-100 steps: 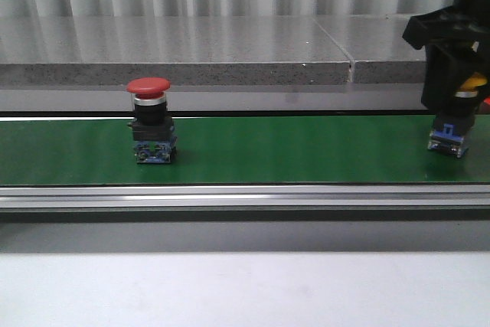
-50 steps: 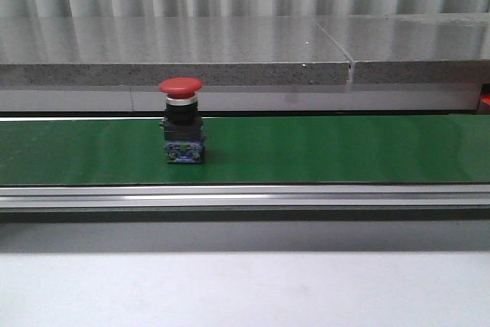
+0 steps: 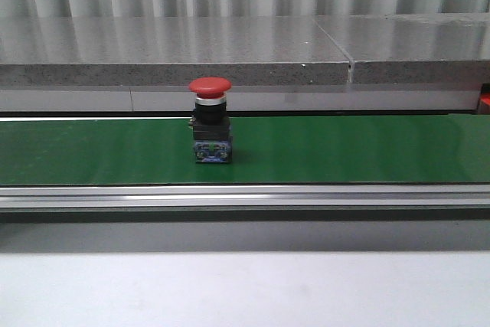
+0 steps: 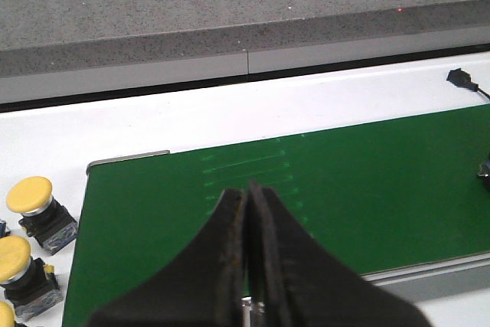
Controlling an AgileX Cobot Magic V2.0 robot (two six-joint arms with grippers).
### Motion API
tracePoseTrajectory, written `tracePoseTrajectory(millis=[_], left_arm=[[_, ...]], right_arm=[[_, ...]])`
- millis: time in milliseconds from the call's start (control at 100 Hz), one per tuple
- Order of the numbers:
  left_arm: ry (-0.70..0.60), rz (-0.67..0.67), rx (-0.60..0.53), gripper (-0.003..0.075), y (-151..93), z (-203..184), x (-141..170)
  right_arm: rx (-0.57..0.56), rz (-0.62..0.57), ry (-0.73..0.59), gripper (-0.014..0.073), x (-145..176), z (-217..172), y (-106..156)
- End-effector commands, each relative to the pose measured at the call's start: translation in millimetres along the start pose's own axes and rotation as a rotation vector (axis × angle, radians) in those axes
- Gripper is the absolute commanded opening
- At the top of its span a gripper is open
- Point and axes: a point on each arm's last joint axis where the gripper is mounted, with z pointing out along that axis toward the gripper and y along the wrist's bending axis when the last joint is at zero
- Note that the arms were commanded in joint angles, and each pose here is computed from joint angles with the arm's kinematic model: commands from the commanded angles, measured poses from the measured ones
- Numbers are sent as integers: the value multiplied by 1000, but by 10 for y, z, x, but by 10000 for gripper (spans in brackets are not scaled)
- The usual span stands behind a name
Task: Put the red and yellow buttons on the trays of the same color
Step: 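Lower the yellow button into the yellow tray and open the right gripper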
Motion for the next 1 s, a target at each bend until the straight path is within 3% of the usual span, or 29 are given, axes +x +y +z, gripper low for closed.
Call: tracePoseTrajectory(millis=[0, 430, 990], left_arm=[[-108, -13, 11, -20, -15, -25, -164], [-108, -13, 11, -20, -15, -25, -164], [-108, -13, 11, -20, -15, -25, -164]], right_arm=[[8, 49, -91, 35, -54, 7, -90], [-5, 70, 26, 35, 13, 761, -81], [-3, 70, 54, 39, 4, 1050, -81]])
